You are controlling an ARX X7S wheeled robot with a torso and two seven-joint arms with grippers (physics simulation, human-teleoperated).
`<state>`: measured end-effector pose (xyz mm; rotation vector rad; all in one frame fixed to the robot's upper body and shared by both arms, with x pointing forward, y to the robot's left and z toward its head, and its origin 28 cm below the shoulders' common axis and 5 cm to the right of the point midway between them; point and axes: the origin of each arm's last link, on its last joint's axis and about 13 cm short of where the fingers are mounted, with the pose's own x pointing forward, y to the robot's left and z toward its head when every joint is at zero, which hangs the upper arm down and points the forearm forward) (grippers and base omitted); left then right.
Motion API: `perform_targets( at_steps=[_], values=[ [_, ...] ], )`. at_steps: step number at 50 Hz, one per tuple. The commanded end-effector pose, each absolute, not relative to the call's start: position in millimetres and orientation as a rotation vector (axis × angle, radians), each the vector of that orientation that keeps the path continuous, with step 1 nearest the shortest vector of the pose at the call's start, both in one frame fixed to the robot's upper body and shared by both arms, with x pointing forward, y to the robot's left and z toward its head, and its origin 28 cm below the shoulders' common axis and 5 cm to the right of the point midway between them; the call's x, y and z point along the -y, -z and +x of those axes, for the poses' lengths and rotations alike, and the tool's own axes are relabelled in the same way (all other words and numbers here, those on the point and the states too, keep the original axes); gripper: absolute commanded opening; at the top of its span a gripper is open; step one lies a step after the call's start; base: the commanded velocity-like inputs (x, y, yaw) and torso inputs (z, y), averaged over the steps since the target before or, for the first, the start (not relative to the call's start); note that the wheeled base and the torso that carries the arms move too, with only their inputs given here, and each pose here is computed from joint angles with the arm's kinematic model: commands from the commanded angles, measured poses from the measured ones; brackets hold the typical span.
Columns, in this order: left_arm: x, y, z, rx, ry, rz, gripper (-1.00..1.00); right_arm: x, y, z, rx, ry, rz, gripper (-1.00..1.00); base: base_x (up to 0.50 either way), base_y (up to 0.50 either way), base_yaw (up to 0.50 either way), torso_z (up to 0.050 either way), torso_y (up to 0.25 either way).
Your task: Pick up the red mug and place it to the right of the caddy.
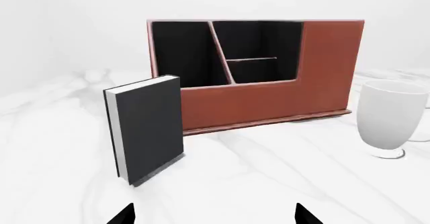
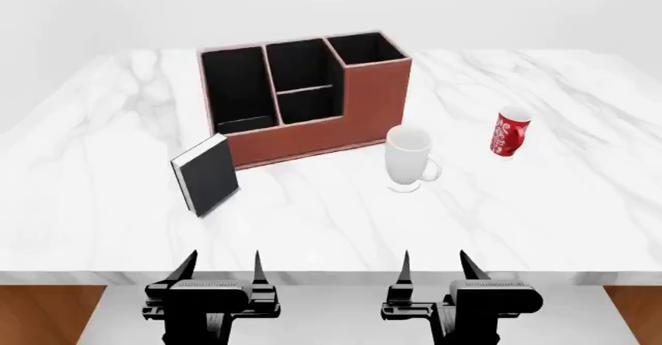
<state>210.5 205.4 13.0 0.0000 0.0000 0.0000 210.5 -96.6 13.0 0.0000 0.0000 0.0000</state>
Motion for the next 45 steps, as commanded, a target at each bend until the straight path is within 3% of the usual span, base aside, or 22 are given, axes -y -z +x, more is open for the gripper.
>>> perform_targets(
  at_steps=[1,6,41,43,45],
  values=[
    [-204,-11,208,-0.006,0.012,0.01,1.0,97,-12,208,0.024,0.016,-0.034,1.0,0.0,0.0,0.0,0.0,0.0],
    [-204,-12,209,-0.012,0.004,0.022,1.0,96,-15,203,0.056,-0.051,-0.047,1.0,0.0,0.0,0.0,0.0,0.0],
    [-203,-16,209,-0.013,0.008,0.041,1.0,96,-15,204,0.041,-0.031,-0.071,1.0,0.0,-0.48,0.0,0.0,0.0],
    [-203,-21,210,-0.025,0.009,0.028,1.0,96,-17,205,0.033,-0.023,-0.069,1.0,0.0,0.0,0.0,0.0,0.0],
    [-206,-64,223,-0.026,0.026,0.05,1.0,95,-44,215,0.017,-0.037,-0.068,1.0,0.0,0.0,0.0,0.0,0.0]
  ],
)
